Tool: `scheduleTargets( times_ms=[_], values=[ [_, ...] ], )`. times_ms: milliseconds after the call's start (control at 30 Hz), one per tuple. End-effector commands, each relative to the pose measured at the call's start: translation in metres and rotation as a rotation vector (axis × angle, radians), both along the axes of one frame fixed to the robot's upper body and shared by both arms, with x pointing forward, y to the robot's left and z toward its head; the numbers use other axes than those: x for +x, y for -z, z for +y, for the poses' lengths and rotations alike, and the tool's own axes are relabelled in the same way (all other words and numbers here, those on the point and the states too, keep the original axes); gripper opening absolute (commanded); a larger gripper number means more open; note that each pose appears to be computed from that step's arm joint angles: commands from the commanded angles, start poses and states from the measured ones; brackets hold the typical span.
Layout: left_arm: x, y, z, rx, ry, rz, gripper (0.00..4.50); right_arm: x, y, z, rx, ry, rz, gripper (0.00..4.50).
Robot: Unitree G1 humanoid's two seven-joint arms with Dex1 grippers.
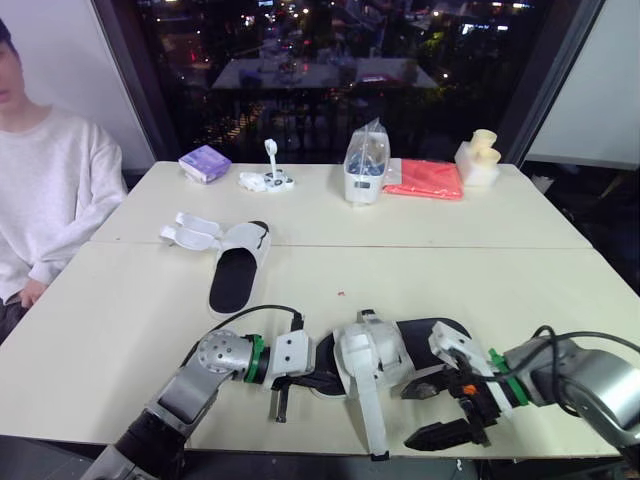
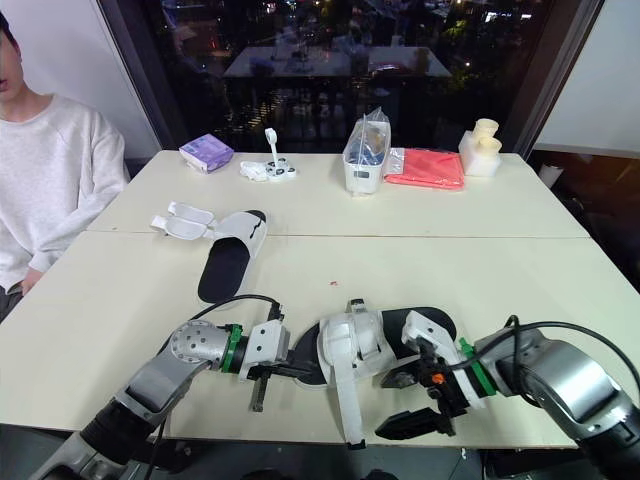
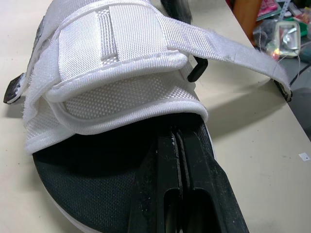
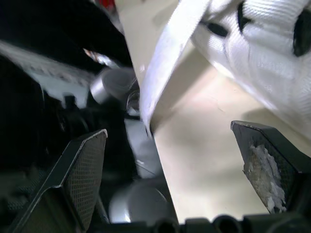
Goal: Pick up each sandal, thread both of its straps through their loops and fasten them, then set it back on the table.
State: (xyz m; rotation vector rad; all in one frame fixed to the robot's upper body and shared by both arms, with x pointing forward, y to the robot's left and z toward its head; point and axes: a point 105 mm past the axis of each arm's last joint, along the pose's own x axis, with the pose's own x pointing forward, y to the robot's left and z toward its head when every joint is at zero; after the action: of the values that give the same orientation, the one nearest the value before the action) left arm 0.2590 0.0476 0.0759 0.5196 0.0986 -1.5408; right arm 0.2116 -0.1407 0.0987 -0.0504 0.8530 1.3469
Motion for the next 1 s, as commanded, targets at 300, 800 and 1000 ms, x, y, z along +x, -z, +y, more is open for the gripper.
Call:
scheduleTargets(
  times_ms=[300,800,1000],
  values=[
    [-0.006,0.022,0.008,0.072,-0.019,0.063,0.0,-0.011,0.005,0.032,0.07,0.019,0.114,4.44],
    [-0.007,0.024,0.007,0.072,-0.019,0.064,0.0,-0.001,-0.009,0.04,0.114,0.055,0.094,0.04],
    [-0.007,0.025,0.008,0.072,-0.021,0.064,0.0,0.01,-0.047,0.037,0.121,0.013,0.034,0.04]
  ],
)
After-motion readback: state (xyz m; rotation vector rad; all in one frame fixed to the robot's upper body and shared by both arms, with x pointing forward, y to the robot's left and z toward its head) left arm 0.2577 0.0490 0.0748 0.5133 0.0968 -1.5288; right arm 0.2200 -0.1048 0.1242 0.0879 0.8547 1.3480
